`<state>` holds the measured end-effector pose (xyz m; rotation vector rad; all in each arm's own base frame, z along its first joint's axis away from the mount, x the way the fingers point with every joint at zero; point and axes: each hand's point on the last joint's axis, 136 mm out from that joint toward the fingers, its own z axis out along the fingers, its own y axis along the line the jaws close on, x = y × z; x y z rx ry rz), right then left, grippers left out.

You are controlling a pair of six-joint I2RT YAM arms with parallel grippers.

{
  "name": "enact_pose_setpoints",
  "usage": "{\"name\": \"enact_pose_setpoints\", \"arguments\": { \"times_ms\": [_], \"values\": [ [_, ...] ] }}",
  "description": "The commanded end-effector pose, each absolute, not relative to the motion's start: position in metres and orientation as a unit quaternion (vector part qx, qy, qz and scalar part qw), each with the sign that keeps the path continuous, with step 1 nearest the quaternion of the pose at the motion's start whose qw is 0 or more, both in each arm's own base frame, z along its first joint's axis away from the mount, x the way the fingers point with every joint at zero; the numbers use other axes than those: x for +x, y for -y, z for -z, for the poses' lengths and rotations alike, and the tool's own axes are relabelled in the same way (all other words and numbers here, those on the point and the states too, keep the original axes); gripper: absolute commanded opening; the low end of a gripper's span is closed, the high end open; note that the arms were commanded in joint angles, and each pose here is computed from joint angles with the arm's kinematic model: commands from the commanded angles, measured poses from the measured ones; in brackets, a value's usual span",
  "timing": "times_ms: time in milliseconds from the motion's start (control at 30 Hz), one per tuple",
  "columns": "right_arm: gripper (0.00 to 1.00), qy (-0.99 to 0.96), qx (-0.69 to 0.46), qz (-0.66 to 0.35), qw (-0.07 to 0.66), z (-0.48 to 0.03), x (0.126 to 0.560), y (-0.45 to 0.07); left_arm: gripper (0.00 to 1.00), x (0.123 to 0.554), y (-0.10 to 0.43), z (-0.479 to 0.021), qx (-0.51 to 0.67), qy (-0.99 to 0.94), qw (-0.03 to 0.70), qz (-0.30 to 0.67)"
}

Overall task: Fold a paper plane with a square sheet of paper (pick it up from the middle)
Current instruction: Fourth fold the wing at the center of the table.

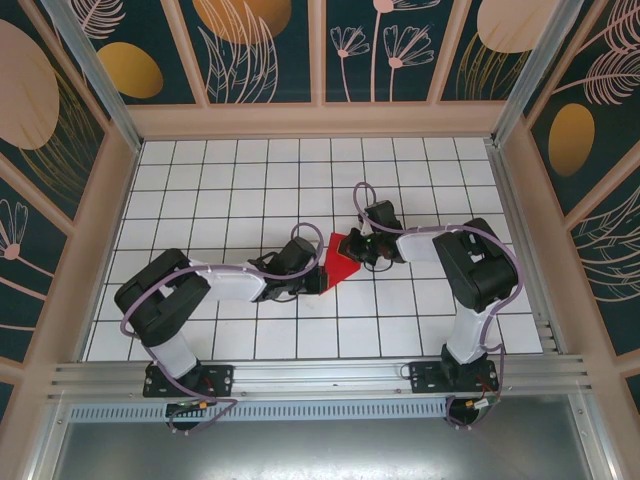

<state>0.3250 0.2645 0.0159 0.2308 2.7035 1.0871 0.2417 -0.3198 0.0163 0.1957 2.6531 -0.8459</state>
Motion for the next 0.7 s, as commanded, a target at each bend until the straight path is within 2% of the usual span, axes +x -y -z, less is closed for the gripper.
{"name": "enact_pose_setpoints", "arguments": {
  "times_ms": [0,133,267,467,667],
  "values": [
    [0.0,-0.943,0.08,-0.309,0.091,0.009,0.311,-0.245,0.0,0.233,0.31,0.007,0.062,-0.949,0.149,0.269],
    [0.0,-0.934,0.023,-0.329,0.14,-0.034,0.327,-0.255,0.0,0.224,0.3,0.024,0.062,-0.958,0.129,0.249],
    [0.0,-0.918,-0.008,-0.362,0.163,-0.063,0.324,-0.269,0.0,0.222,0.298,0.026,0.062,-0.958,0.127,0.248],
    [0.0,-0.923,-0.012,-0.358,0.144,-0.052,0.295,-0.288,0.0,0.223,0.3,0.024,0.061,-0.956,0.131,0.254],
    [0.0,-0.926,0.01,-0.357,0.124,-0.04,0.283,-0.291,0.0,0.223,0.298,0.022,0.055,-0.956,0.134,0.257]
  ]
}}
